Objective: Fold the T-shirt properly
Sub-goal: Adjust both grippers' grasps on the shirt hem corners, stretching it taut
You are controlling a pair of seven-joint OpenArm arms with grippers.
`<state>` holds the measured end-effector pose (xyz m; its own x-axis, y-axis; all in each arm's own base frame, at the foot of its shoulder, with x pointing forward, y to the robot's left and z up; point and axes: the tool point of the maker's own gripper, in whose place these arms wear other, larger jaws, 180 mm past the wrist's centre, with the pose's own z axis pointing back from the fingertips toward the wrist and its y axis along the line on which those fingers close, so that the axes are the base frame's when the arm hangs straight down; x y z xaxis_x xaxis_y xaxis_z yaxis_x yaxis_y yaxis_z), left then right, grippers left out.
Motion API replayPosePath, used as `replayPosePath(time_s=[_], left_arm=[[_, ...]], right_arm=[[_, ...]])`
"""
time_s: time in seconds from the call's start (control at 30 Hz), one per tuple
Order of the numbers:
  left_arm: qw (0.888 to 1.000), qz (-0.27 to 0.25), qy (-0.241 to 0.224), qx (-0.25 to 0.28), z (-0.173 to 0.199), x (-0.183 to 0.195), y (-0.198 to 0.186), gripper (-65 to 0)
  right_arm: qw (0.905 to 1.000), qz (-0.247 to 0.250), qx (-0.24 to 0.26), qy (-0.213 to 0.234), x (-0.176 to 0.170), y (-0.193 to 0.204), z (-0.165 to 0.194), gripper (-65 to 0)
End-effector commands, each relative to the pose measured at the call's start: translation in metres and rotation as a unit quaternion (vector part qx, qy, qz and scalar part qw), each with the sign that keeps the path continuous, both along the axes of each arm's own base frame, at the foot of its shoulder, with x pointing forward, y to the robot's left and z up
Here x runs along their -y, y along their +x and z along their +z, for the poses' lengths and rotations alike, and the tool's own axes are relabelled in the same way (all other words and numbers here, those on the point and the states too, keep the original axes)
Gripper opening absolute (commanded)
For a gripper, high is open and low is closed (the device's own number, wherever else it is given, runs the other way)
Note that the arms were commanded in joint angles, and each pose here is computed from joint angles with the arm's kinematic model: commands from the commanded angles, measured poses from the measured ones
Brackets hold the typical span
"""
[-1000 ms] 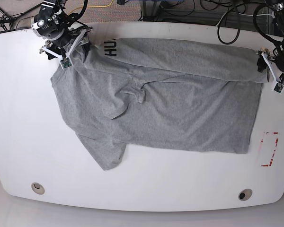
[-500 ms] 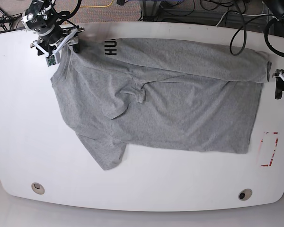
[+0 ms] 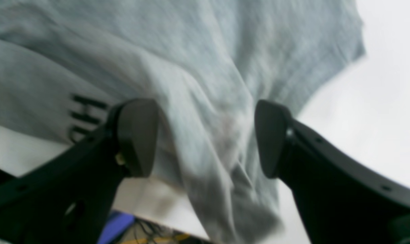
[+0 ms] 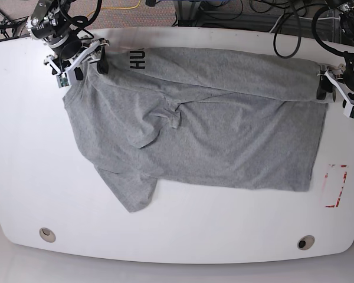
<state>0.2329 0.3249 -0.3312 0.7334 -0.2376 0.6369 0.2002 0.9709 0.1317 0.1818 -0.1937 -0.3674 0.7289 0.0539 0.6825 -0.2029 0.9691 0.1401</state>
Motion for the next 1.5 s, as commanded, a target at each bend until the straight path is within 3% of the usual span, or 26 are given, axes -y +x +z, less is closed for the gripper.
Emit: replayPosePath(time_s=[0.0,0.2,0.33,0.5,0.57,0.67,1.03,1.17,1.47], left_arm=[[1.000,-0.007,0.004,0.000,0.002,0.000,-0.007,-23.6],[0.999,-0.044,-0.018,-0.021,-0.016,0.032,-0.007,-33.3],[0.998,-0.040,-0.018,-0.033,-0.023,0.030,-0.013,-37.8],[0.998,-0.022,-0.002,-0.061,-0.037,0.016,-0.019,-41.3],[0.997,-0.010,0.006,-0.072,-0.042,0.006,-0.024,-41.3],[0.996,0.011,0.014,-0.085,-0.046,-0.012,-0.031,-41.3],[0.995,0.039,-0.009,-0.094,-0.065,-0.032,-0.041,-41.3],[0.994,0.045,-0.015,-0.103,-0.071,-0.033,-0.044,-41.3],[0.994,0.045,-0.015,-0.103,-0.071,-0.034,-0.044,-41.3]], right_arm=[[0.9995,0.003,0.029,0.006,-0.002,0.009,0.013,-22.2],[0.9969,0.069,0.031,0.024,-0.041,0.017,0.013,-22.2],[0.9933,0.109,0.022,0.032,-0.057,0.011,0.010,-22.7],[0.9906,0.134,0.010,0.029,-0.070,0.006,0.004,-34.7],[0.9910,0.133,-0.004,0.013,-0.065,0.001,-0.002,-40.0],[0.9908,0.133,-0.022,-0.013,-0.058,-0.007,-0.011,-42.6],[0.9824,0.121,-0.072,-0.123,-0.016,-0.021,-0.029,-42.6],[0.9741,0.126,-0.081,-0.170,0.007,-0.020,-0.028,-42.5],[0.9624,0.120,-0.095,-0.225,0.046,-0.024,-0.021,-42.5]])
